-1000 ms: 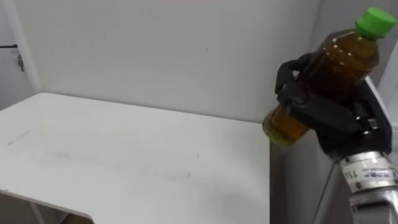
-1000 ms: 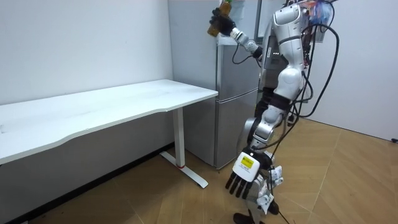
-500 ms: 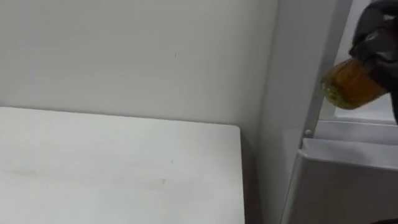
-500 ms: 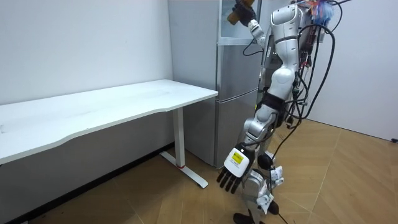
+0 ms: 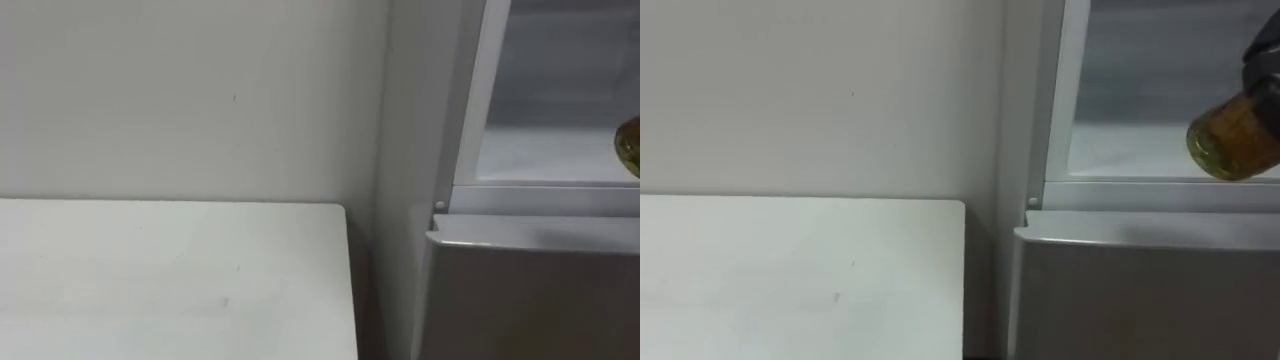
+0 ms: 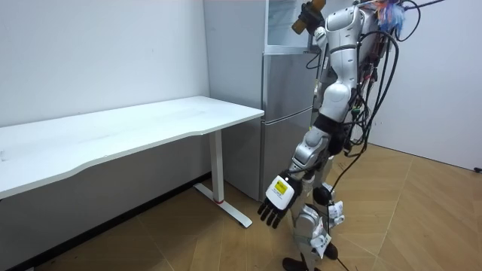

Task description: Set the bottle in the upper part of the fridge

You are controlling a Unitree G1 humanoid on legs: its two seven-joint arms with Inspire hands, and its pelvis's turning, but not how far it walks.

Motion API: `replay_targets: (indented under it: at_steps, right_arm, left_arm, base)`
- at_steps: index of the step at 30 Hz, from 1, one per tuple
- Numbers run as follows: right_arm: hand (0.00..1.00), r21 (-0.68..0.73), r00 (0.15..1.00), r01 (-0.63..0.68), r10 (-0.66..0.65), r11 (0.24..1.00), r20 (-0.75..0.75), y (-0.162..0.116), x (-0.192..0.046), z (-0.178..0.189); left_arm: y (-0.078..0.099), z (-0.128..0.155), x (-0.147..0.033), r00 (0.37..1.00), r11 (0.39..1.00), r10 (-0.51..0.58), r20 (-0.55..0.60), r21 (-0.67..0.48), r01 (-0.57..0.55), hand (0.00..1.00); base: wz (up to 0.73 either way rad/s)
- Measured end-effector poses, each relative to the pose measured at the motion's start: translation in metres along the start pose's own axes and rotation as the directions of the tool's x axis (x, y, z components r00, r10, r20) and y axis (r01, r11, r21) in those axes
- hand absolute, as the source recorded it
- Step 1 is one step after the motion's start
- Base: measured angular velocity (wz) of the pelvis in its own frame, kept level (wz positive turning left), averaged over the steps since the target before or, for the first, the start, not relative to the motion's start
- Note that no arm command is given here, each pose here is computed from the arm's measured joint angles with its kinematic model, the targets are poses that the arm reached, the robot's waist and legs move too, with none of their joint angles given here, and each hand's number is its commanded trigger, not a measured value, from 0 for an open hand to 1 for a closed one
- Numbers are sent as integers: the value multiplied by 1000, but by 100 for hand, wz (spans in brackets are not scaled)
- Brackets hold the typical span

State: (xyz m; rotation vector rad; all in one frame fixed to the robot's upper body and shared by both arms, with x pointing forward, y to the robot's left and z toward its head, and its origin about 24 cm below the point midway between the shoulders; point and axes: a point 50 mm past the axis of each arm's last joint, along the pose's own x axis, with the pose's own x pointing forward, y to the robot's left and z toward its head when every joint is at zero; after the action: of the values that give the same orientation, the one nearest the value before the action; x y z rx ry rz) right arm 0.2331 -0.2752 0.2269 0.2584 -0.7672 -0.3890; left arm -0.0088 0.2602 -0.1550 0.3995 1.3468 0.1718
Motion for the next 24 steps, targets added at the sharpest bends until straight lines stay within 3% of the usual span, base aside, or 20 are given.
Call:
replay_targets:
  at_steps: [13,24]
  right_arm:
    - [100,-142,987,122,-136,982,-89,-26,10,-22]
    - [100,-169,963,211,-234,963,-130,-30,39,-36]
  left_arm:
    - [2,-12,-3,999,1000,8,-33,-14,-8,0]
    - [13,-21,-3,994,996,50,-97,-63,-56,0]
  base:
    - [3]
    - [3]
